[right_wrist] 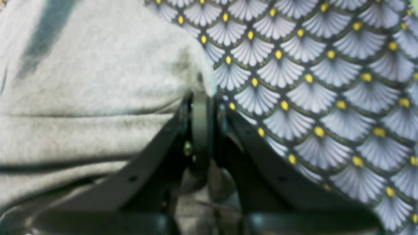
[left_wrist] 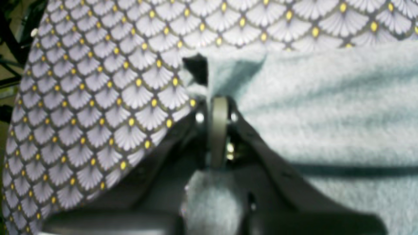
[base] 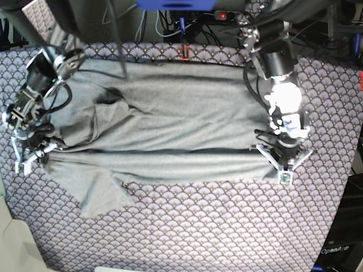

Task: Fold the T-shirt properly
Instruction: 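Lift the hem with both grippers and fold it toward the collar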

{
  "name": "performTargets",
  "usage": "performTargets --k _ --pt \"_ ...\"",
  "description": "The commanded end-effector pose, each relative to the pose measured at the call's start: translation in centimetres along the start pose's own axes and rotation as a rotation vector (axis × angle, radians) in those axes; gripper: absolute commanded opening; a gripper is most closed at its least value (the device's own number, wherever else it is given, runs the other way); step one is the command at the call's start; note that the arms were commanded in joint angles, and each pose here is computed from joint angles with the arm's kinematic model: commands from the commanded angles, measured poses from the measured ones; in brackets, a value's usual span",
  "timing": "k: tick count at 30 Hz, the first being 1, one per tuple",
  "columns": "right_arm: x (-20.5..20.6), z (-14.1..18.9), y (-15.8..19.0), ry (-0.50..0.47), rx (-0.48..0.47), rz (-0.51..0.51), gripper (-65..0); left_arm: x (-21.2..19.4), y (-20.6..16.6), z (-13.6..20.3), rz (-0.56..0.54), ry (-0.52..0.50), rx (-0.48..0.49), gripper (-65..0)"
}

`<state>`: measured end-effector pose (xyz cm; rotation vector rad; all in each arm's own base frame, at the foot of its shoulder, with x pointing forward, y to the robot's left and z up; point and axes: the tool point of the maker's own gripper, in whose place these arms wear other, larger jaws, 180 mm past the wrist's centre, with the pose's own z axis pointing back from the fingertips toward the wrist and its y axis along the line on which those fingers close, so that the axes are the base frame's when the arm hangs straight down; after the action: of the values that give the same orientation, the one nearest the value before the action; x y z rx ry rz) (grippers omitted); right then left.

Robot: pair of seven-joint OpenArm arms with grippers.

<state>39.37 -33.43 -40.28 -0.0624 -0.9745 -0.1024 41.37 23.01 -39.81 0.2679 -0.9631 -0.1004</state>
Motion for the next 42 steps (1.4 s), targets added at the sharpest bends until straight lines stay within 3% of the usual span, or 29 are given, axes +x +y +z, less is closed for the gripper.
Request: performTargets --k 1,7,12,17,26,42 --pt "3.9 0.8 -1.0 -0.111 -0.035 0.034 -65.0 3.3 1.9 0.5 0.002 -0.096 0.052 -65.0" --pt "4.0 4.1 0.4 -0.169 -0.087 0.123 -65.0 3.9 2.9 3.0 -0.010 -0.092 0.102 -65.0" --pt "4.6 6.7 0.7 -0.210 -0.135 0.163 -65.0 4.7 1.7 4.8 -0.056 -0.092 0.036 -65.0" --pt "3.4 9.0 0.7 -0.207 -0.169 0.201 -65.0 3.8 2.1 7.5 -0.107 -0.060 0.043 -65.0" --pt "1.8 13.2 0.5 -0.246 -0.178 0.199 -65.0 1.8 2.1 10.3 -0.145 -0.040 0.048 -65.0" --pt "-5.6 17.6 0.0 -0.117 -0.147 0.184 -65.0 -2.9 2.5 14.1 -0.203 0.040 0.060 -65.0"
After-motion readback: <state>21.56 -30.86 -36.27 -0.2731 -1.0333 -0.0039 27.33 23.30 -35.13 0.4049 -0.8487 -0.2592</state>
